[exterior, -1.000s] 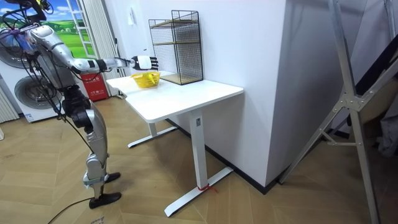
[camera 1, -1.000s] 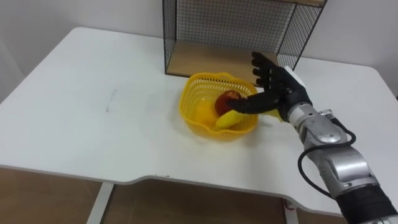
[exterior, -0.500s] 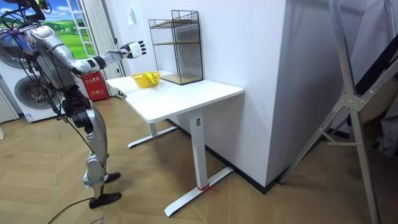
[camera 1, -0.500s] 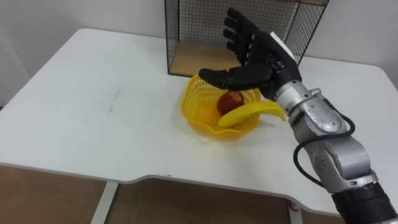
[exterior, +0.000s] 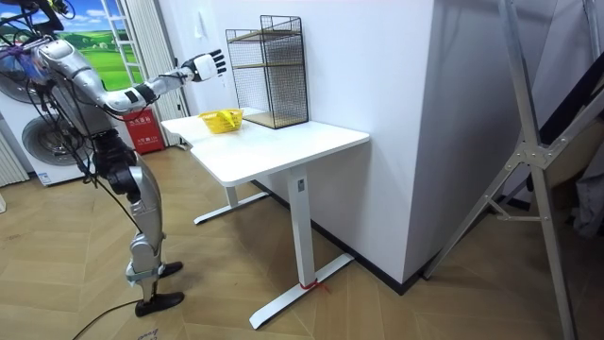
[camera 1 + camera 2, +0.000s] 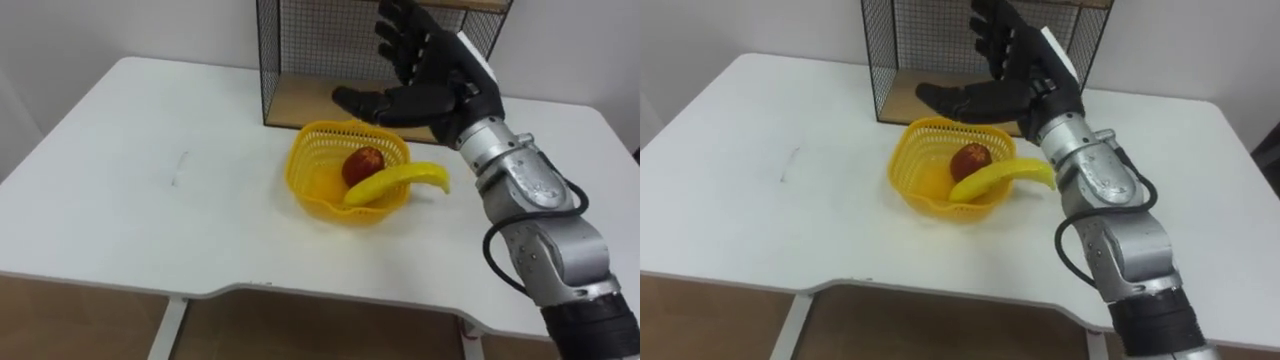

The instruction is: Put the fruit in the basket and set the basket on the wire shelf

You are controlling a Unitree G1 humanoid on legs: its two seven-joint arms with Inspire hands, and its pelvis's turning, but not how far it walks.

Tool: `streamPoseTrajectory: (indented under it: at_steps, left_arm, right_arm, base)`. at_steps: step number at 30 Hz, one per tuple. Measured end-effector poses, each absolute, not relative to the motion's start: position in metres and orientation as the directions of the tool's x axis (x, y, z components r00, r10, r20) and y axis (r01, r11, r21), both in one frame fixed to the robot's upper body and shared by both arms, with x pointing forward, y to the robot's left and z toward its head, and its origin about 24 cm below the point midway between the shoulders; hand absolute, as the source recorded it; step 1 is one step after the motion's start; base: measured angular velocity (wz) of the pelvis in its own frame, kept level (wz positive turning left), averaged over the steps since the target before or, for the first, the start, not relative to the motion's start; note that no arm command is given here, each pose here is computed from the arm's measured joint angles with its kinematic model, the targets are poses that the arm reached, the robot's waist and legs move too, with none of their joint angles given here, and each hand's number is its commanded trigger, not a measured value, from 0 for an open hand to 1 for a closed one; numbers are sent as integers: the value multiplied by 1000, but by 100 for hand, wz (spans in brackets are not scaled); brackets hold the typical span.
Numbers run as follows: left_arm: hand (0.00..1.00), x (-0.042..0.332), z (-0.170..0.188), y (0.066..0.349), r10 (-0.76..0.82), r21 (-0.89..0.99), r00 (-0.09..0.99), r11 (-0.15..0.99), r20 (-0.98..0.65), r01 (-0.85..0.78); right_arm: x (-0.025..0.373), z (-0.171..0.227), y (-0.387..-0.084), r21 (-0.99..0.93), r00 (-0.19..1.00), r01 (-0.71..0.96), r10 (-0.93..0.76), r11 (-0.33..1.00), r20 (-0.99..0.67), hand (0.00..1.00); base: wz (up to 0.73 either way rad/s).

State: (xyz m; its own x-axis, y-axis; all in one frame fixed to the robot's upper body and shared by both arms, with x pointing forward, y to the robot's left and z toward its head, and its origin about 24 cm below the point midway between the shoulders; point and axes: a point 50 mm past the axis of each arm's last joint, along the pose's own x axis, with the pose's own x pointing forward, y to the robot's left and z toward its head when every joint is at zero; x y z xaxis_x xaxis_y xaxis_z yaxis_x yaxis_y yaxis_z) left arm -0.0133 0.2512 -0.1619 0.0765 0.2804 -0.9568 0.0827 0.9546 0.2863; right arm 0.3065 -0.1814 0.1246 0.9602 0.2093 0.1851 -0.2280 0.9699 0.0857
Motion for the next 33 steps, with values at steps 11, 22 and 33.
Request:
streamPoseTrajectory:
  at_steps: [11,22,33]
  left_arm:
    - [0,-28,-142,298,573,451,-52,582,-818,-676]
    - [0,36,-48,364,919,282,-102,10,-380,-960]
    - [0,96,37,361,997,-55,5,1,-82,-998]
  right_arm:
    - [263,102,-265,154,959,233,-253,960,125,0]
    - [213,76,-301,129,867,493,-499,860,14,0]
    - [200,64,-299,68,847,531,-532,845,1,0]
  base:
    - [-5]
    - [-5]
    - [-6]
